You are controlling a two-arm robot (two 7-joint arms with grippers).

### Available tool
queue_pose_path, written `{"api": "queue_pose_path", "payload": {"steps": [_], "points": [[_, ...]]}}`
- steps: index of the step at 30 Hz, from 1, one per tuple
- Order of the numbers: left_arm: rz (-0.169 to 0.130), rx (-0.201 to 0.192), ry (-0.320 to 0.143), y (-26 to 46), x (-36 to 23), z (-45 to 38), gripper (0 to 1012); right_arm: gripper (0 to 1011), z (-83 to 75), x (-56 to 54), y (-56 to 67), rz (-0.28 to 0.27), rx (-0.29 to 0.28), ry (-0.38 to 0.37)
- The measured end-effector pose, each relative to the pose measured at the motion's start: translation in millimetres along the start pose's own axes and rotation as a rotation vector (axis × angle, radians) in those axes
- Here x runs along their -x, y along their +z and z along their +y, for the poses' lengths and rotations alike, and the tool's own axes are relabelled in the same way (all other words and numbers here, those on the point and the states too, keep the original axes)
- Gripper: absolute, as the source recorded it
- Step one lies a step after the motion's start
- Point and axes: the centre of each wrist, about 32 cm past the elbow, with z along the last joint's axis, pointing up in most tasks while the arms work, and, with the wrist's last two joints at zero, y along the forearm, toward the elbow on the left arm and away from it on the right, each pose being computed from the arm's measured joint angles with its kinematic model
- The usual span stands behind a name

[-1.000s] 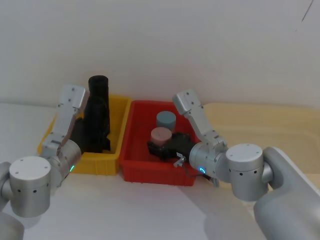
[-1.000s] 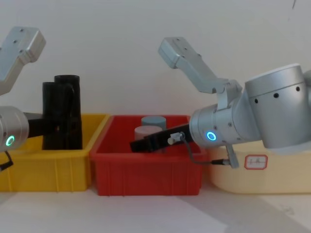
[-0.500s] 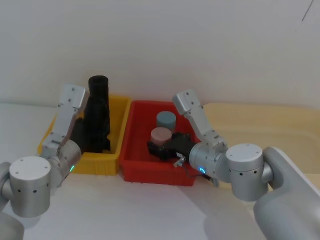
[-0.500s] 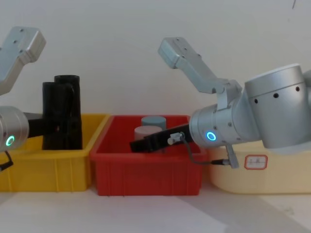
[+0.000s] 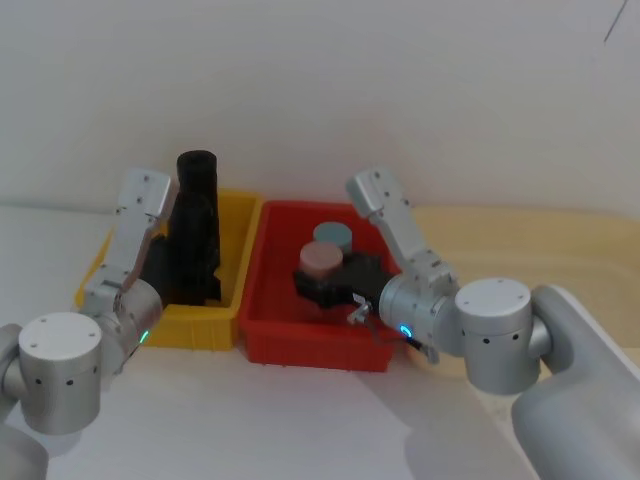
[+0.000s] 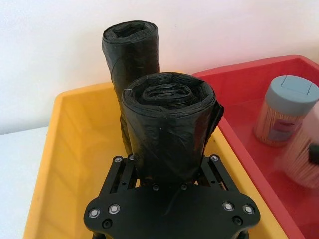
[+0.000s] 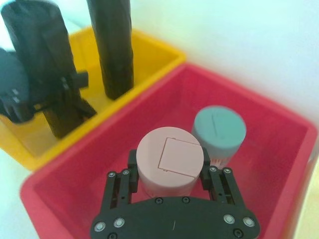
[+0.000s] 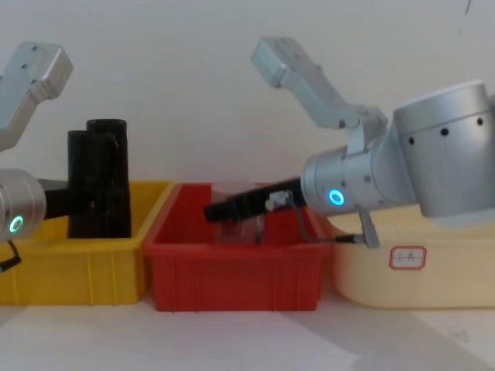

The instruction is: Pick up the garbage bag with the one hand and transfer it to the other hand.

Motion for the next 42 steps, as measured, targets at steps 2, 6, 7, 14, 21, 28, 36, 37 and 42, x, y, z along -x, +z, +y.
{"api": "queue_pose_path", "payload": {"steps": [2,6,7,14,21,28,36,37,42], "points": [[0.000,0.000,0.000,0.0,0.0,0.0,448,666,-3.3,0.2,4.7,-0.005,-0.022,-0.003],[0.000,0.000,0.000,0.0,0.0,0.0,448,666,-10.8,-0.1,13.4,-0.014,-0.067,-0.010],[0.000,0.000,0.000,0.0,0.0,0.0,448,666,-14.7,-0.1,18.4,-0.018,-0.093,-0.014],[0.000,0.000,0.000,0.0,0.0,0.0,448,666,-32.4,-2.7,33.5,-0.021,-0.195,-0.031],[0.000,0.000,0.000,0.0,0.0,0.0,448,666,-58.0,-10.7,45.6,-0.025,-0.315,-0.087],[0.000,0.000,0.000,0.0,0.0,0.0,448,666,-76.7,-17.9,51.5,-0.048,-0.374,-0.167],[0.000,0.000,0.000,0.0,0.0,0.0,448,666,-90.6,-27.4,50.0,-0.078,-0.378,-0.272],[0.000,0.000,0.000,0.0,0.0,0.0,448,666,-91.6,-28.5,49.5,-0.082,-0.375,-0.284],[0.000,0.000,0.000,0.0,0.0,0.0,448,666,-97.9,-36.7,43.4,-0.094,-0.343,-0.360]]}}
